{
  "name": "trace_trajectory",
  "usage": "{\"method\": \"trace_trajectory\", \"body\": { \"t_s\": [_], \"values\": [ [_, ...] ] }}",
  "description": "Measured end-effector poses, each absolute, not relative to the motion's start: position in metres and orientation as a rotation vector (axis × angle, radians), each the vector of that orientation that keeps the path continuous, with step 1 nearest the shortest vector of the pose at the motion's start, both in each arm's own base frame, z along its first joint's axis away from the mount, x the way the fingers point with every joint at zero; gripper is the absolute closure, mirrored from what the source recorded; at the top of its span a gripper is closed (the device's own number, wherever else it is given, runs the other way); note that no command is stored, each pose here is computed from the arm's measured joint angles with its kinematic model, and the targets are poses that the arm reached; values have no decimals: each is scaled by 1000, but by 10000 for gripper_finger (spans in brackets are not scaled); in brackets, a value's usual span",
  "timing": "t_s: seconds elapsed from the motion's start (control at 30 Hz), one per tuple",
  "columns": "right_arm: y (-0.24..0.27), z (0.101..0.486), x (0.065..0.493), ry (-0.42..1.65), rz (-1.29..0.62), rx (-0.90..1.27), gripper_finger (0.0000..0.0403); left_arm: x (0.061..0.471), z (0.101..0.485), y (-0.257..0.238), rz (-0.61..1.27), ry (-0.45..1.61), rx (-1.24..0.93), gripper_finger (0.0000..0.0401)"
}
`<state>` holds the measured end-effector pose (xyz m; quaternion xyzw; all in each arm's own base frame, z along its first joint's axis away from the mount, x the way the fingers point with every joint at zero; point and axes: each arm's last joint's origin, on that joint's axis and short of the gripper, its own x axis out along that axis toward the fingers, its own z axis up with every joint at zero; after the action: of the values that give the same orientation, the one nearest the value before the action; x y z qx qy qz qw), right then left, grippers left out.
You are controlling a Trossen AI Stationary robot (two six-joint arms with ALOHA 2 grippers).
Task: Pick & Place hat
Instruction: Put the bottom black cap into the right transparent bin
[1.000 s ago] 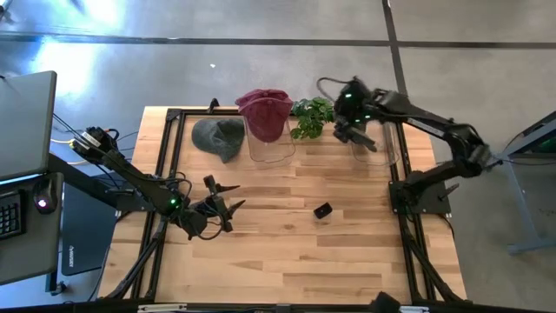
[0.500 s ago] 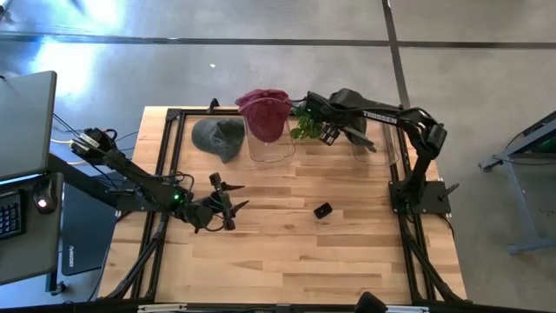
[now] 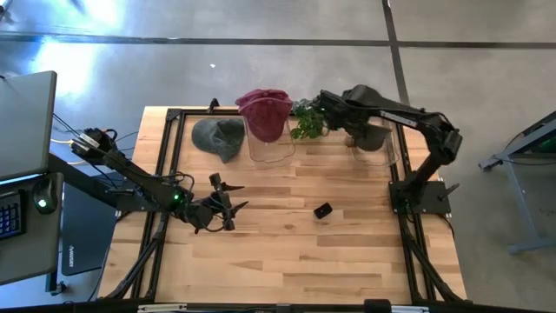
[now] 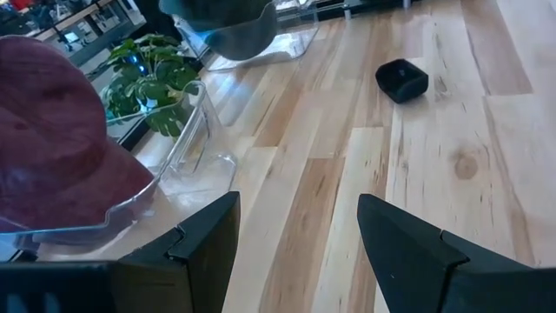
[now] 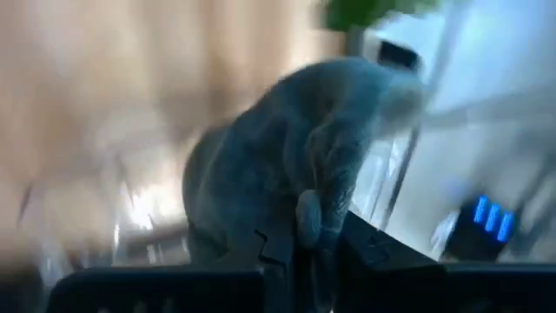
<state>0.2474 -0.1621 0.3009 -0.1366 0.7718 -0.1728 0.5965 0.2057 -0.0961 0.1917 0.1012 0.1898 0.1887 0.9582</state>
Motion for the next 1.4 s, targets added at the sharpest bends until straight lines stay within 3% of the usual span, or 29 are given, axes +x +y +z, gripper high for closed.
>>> {"method": "trace_trajectory", "body": {
  "t_s": [0.1,0.17,0.33,0.73,0.97,1.1,1.4],
  "values": [
    [-160,315,225,1846,-89,-431,375,205,191,-96,384,393,209,174],
    [-163,320,216,1880,-39,-504,382,205,191,-96,385,395,204,174],
    [-181,326,209,1907,-62,-671,384,203,188,-95,393,419,196,174],
    [-206,301,193,1727,-285,-672,384,203,187,-95,395,422,193,174],
    [-191,296,183,1479,-450,-875,384,203,187,-94,399,423,196,174],
    [-189,287,181,1398,-472,-950,357,203,188,-95,400,416,191,174],
    [-190,270,177,1485,-379,-1069,301,204,188,-95,402,408,185,174]
  ]
}}
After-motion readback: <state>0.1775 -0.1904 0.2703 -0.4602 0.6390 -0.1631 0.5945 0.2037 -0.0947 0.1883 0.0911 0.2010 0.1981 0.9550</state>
